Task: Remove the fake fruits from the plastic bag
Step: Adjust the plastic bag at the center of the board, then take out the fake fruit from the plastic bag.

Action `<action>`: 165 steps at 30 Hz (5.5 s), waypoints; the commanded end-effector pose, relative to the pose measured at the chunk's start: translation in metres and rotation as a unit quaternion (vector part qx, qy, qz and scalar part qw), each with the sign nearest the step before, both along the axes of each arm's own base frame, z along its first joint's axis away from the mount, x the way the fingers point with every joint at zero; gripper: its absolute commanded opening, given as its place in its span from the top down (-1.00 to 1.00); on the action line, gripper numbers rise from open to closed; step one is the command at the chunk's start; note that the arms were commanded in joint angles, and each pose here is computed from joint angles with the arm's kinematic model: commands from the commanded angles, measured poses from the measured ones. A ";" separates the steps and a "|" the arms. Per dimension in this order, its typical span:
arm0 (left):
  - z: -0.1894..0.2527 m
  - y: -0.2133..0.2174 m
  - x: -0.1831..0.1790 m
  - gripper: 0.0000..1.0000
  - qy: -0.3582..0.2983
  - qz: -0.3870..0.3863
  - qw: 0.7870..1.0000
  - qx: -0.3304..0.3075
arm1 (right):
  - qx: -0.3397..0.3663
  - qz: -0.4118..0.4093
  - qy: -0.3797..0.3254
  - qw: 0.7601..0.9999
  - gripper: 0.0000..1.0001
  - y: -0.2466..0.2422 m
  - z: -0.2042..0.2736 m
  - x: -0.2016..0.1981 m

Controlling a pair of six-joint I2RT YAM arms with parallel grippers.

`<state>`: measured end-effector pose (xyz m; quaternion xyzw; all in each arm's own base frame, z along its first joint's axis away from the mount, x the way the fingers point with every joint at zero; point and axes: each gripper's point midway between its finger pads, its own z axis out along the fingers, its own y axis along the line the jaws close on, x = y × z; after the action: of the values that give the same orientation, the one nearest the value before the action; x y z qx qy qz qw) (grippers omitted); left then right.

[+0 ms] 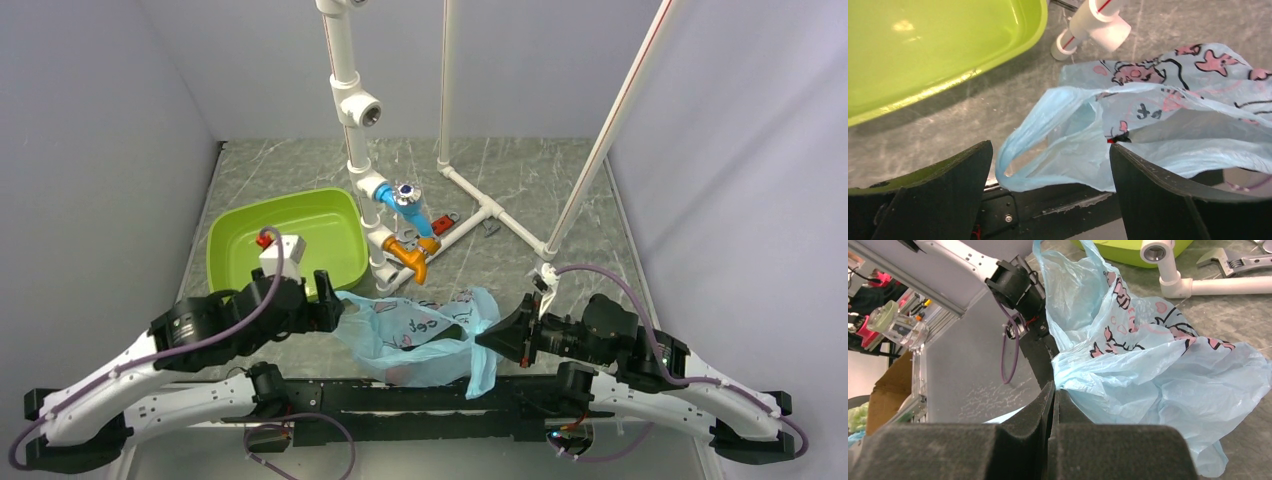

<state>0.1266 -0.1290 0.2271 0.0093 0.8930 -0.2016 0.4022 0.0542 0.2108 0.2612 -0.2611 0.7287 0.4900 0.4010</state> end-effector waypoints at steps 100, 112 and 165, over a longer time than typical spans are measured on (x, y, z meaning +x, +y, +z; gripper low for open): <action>0.058 -0.109 -0.032 1.00 -0.028 -0.226 0.936 -0.267 | -0.114 -0.081 -0.056 0.989 -0.66 0.154 -0.162 0.025; 0.048 -0.110 -0.034 1.00 -0.006 -0.226 0.940 -0.257 | -0.153 -0.116 -0.073 0.979 -0.81 0.181 -0.212 0.039; 0.021 -0.089 -0.044 1.00 -0.041 -0.223 0.949 -0.220 | -0.096 -0.057 -0.210 0.971 -0.96 0.227 -0.182 0.044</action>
<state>0.0819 -0.2135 0.2230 0.1195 0.8055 -0.4570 0.3579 0.0980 0.4246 0.0894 -0.3370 0.6908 0.3347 0.5452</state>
